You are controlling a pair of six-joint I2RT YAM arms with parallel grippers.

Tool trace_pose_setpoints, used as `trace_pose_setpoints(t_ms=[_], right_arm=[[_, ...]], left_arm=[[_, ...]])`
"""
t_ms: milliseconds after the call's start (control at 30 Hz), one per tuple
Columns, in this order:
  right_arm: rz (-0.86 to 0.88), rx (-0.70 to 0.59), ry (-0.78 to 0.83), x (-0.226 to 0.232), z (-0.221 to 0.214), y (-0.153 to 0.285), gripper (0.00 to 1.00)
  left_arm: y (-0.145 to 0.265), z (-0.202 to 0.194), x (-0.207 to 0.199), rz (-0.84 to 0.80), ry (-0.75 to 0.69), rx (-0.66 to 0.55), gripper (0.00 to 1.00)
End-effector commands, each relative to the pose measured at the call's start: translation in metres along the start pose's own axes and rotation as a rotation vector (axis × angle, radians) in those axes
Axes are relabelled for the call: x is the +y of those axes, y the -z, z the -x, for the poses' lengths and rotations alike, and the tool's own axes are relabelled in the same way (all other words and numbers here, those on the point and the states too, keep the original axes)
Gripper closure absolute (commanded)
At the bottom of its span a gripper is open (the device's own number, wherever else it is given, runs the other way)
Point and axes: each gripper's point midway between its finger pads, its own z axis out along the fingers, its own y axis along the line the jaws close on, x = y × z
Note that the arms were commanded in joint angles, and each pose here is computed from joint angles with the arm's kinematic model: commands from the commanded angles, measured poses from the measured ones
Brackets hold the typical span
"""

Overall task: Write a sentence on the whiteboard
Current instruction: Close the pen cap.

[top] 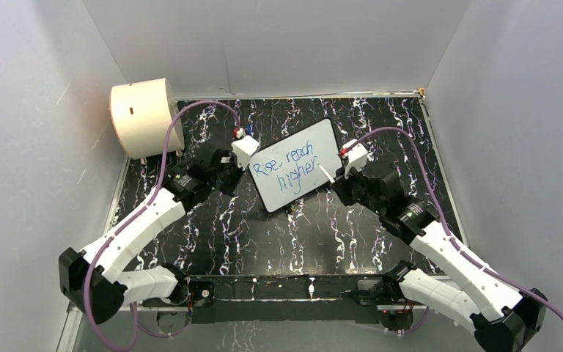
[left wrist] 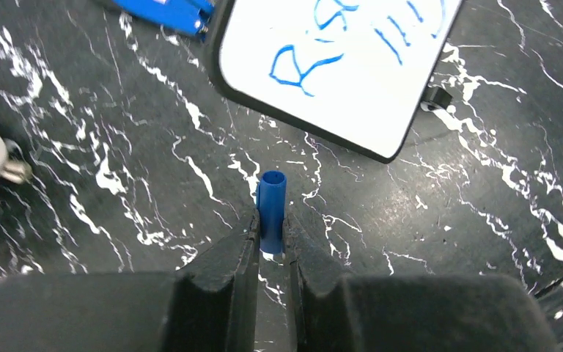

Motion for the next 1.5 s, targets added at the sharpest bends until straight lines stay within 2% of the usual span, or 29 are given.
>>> trace_pose_setpoints(t_ms=[0,233,567,900,1467], right_arm=[[0.164,-0.076,0.033,0.028,0.036,0.009,1.00],[0.285,-0.047,0.046,0.049,0.040,0.012,1.00],[0.447,-0.013,0.045,0.076,0.047,0.015,1.00],[0.596,-0.014,0.067,0.099,0.065,0.026,1.00],[0.668,0.048,0.043,0.110,0.060,0.020,1.00]], left_arm=[[0.029,0.033,-0.005,-0.024,-0.252,-0.139,1.00],[0.053,0.058,-0.031,-0.103,-0.550,-0.307,1.00],[0.051,0.070,-0.064,-0.172,-0.855,-0.402,1.00],[0.044,0.072,-0.081,-0.180,-1.004,-0.402,1.00],[0.040,0.070,-0.091,-0.201,-1.040,-0.399,1.00]])
